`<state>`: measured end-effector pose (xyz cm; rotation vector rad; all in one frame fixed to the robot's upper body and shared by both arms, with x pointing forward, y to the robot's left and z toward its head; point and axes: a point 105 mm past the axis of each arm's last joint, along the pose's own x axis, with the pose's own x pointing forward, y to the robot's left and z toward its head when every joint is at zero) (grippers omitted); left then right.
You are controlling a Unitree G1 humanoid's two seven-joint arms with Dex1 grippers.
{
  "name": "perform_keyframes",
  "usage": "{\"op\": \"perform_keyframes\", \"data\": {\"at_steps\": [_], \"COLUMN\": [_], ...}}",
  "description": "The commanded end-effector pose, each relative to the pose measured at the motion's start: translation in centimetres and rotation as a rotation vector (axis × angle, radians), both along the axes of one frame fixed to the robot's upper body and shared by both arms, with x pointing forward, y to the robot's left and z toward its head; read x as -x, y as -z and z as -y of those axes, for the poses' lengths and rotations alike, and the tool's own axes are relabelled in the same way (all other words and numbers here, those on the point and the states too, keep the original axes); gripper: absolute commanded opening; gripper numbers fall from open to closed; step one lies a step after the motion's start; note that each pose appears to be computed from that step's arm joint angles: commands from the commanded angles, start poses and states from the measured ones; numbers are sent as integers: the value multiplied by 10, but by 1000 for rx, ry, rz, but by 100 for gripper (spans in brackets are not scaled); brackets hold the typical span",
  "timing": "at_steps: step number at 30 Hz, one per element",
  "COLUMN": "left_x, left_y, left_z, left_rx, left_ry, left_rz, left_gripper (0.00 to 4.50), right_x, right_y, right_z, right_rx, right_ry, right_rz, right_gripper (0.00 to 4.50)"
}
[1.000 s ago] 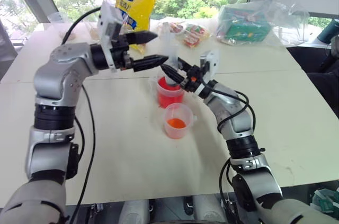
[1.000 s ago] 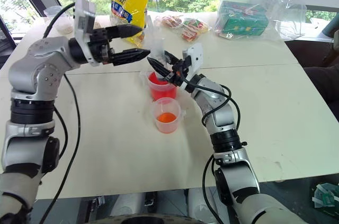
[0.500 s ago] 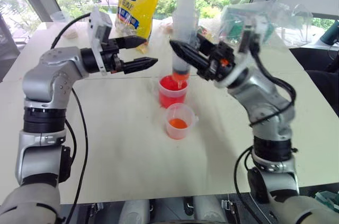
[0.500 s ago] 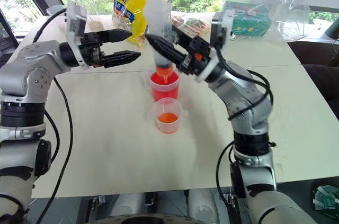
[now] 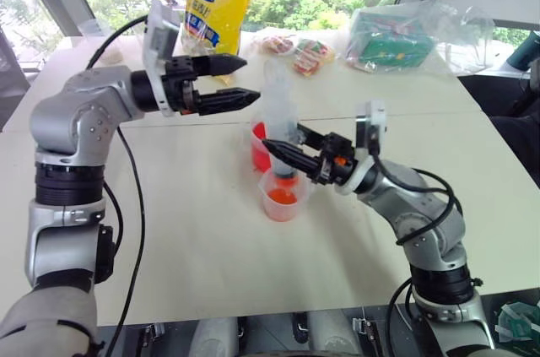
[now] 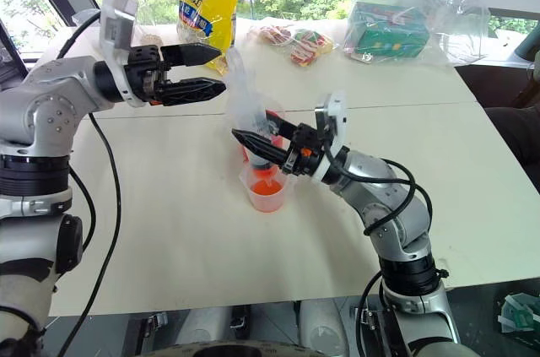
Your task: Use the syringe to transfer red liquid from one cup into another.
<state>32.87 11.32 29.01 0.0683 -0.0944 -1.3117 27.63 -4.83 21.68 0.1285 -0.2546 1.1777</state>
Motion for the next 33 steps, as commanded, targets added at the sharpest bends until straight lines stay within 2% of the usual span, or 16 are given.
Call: {"op": "perform_keyframes", "data": {"at_steps": [1,8,24,33], "left_x": [10,11,17,14], "left_y": [-19,-28,-31,-27], "left_z": [4,5,-11,3], "left_rx": [22,56,39,64], "left_ry": [44,60,62,62], "left_rz": [63,69,69,69], "left_gripper": [447,447,447,447], "right_x": [3,3,-4,-3], "right_y": [-10,-7,-5,-5], "right_z": [0,-2,2,1], "right_rx": [-15,-6,2,11], "right_ry": [-1,0,20,10], "right_rz": [69,71,69,74], "right_gripper": [142,142,142,142]}}
